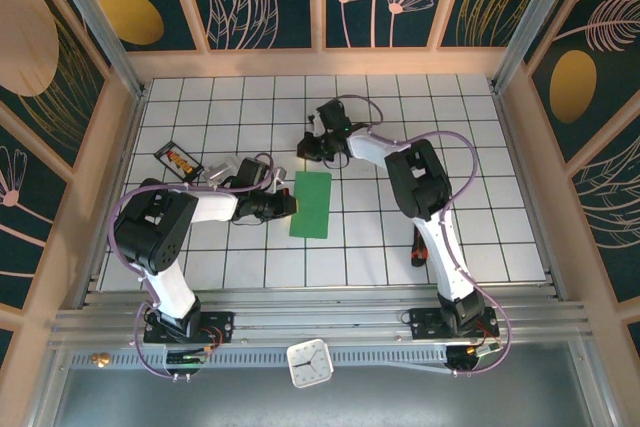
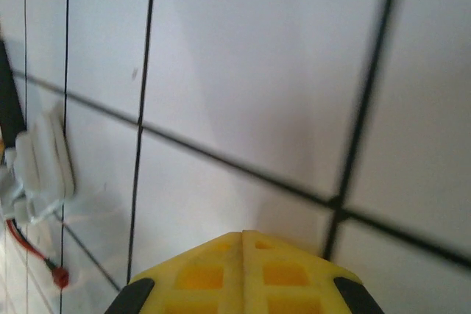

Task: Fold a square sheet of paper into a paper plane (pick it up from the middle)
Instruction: First fold in half a square sheet of paper at the center of the table, then fold the triangle a second time at the center of the table.

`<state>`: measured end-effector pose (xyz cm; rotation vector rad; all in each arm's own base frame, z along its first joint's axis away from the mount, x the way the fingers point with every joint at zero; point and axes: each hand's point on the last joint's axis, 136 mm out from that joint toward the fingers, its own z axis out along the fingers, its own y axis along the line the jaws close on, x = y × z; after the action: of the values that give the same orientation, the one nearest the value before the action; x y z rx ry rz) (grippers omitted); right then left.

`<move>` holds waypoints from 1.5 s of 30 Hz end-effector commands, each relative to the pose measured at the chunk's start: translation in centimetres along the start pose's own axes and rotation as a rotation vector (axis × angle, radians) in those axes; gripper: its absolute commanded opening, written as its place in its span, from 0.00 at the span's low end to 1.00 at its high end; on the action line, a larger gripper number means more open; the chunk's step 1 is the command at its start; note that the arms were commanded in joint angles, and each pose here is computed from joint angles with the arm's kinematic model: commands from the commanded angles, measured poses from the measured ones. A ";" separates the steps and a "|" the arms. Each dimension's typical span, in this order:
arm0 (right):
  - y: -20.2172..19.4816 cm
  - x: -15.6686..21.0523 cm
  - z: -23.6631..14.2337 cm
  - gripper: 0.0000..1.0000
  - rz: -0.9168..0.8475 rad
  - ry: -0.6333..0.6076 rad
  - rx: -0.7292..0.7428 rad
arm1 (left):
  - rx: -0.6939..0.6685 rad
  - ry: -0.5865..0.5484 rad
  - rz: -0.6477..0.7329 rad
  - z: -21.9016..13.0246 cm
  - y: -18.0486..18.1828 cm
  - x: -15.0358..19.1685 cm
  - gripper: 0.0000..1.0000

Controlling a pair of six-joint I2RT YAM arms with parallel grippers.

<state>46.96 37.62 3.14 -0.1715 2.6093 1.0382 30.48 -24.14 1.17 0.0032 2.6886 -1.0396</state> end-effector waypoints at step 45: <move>-0.4 12.8 -11.2 0.41 -0.075 0.002 0.093 | 0.130 0.108 -0.146 -2.5 -2.9 7.1 0.11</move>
<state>31.85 29.91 4.39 -0.2129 2.6591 0.8782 22.57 -24.52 1.53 -0.1303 2.7940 -1.2179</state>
